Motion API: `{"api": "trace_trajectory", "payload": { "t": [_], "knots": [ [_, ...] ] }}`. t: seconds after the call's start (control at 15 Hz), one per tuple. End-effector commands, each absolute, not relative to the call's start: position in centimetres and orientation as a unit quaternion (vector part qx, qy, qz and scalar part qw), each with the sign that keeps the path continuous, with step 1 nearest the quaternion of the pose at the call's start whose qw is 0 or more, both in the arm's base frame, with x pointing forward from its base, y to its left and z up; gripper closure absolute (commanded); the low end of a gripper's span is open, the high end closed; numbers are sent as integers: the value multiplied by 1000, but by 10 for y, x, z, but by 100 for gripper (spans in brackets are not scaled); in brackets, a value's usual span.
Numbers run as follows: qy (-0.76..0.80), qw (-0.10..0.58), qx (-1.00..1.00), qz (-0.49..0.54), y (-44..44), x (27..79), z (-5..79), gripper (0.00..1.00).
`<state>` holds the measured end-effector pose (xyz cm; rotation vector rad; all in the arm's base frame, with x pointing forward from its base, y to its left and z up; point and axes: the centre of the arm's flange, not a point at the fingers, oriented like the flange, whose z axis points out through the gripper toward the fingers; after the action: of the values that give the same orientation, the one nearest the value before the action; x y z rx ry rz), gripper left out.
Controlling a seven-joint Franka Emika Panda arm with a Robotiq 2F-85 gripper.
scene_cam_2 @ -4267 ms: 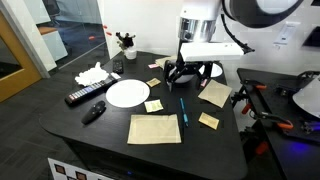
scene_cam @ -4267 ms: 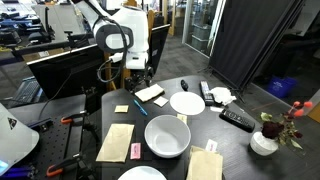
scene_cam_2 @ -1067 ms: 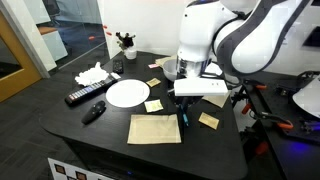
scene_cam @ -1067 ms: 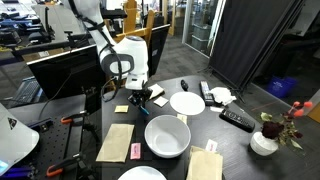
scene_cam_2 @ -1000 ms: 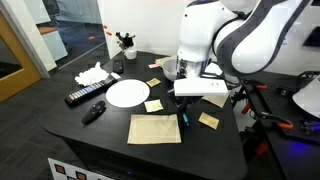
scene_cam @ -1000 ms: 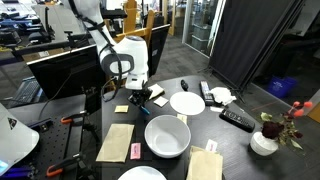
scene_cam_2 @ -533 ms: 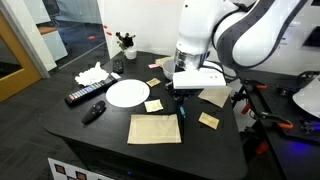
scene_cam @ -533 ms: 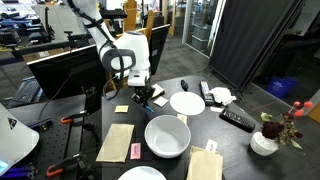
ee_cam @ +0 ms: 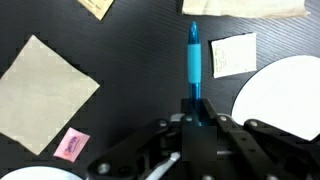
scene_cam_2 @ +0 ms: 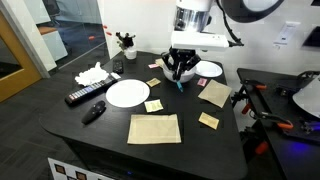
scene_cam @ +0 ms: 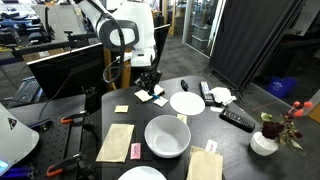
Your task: Put the marker in the bowl
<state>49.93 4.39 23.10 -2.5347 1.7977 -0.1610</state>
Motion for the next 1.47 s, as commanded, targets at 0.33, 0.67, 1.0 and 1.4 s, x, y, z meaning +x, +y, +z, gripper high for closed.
{"api": "trace_trajectory", "payload": {
  "t": [0.33, 0.67, 1.0, 1.4],
  "knots": [
    [632, 28, -774, -31, -41, 488, 297, 97],
    [666, 32, -745, -13, -93, 489, 281, 97],
    [696, 47, -716, 11, -123, 493, 250, 97],
    [728, 57, -682, 19, -141, 501, 227, 97]
  ]
}}
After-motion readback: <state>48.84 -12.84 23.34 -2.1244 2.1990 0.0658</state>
